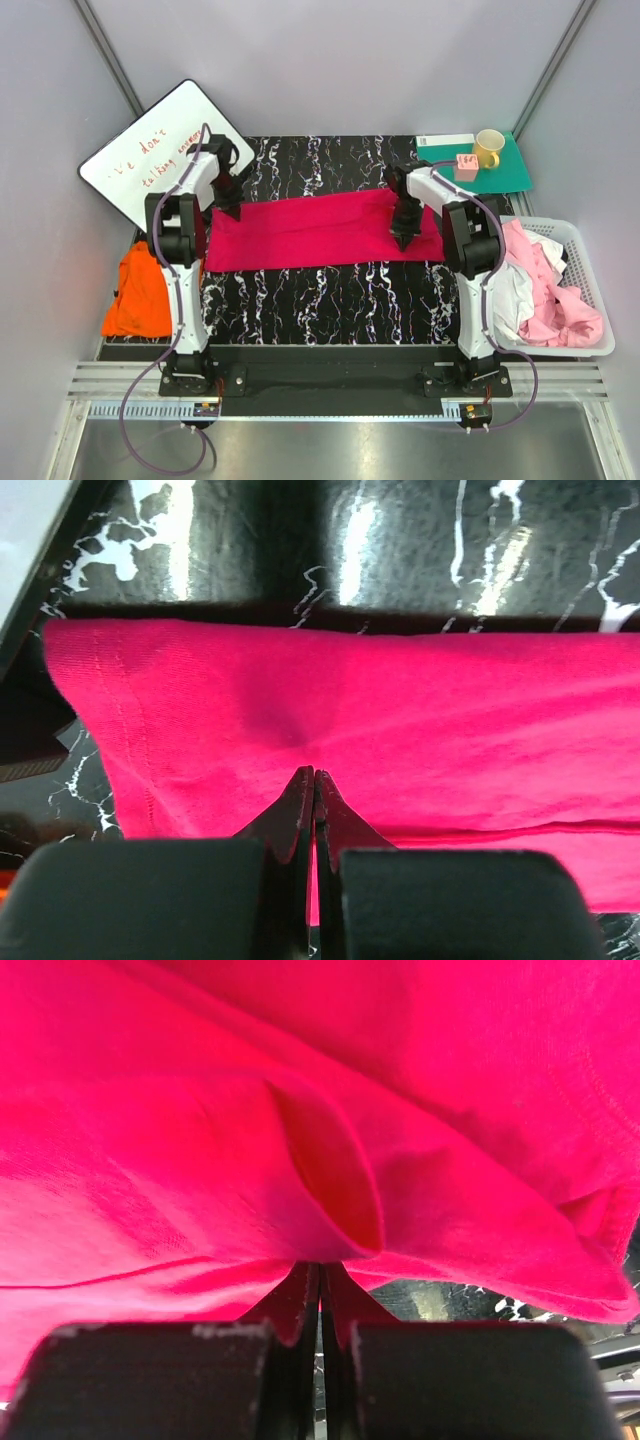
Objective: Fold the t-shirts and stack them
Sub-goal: Rotate the tshirt 90 degrees
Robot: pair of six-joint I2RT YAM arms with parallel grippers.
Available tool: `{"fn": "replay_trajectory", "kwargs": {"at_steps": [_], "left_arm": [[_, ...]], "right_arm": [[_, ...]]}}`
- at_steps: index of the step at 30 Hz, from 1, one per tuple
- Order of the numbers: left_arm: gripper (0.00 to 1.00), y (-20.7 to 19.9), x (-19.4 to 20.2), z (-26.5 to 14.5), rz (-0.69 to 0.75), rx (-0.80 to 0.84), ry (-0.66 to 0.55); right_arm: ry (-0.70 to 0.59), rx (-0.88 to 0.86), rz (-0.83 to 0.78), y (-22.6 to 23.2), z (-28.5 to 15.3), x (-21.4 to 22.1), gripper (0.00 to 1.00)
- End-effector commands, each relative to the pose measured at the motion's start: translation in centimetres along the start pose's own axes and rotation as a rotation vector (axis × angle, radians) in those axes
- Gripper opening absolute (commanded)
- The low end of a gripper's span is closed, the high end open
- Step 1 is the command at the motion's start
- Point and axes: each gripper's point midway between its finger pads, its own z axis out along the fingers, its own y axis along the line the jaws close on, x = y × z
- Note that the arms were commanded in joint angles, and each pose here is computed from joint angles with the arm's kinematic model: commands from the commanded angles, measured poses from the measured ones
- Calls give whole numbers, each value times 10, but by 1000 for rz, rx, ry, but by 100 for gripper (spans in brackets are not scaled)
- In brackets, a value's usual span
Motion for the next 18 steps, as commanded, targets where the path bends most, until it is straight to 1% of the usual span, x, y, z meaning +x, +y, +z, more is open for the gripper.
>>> {"fn": "replay_trajectory", "kwargs": {"at_steps": [1,4,6,8,10,11,13,14,15,17,18], "left_arm": [[0,10,0,7,14,-58,30],[0,18,25,18,20,-92,115],[0,18,38,19,26,-99,148],[0,22,62,22,25,-107,208],[0,22,73,17,28,-111,217],[0,24,92,20,27,-112,266],[0,21,106,15,29,-95,287],[0,21,123,17,22,-79,331],[0,20,133,14,18,-71,350],[0,15,145,4,19,-45,350],[0,17,163,3,18,-49,391]], "right_arm": [[-64,4,18,9,4,-29,0],[-72,9,-8,15,8,-39,0],[-87,10,-22,18,9,-48,0],[-113,2,-44,22,5,-59,0],[-116,7,-67,23,7,-63,0],[-133,-4,-71,27,3,-69,0],[-132,-13,-98,30,5,-73,0],[-145,-21,-104,33,2,-78,0],[-142,-29,-115,36,5,-78,0],[-157,-41,-138,40,2,-85,0],[-147,-48,-151,42,7,-86,0]]}}
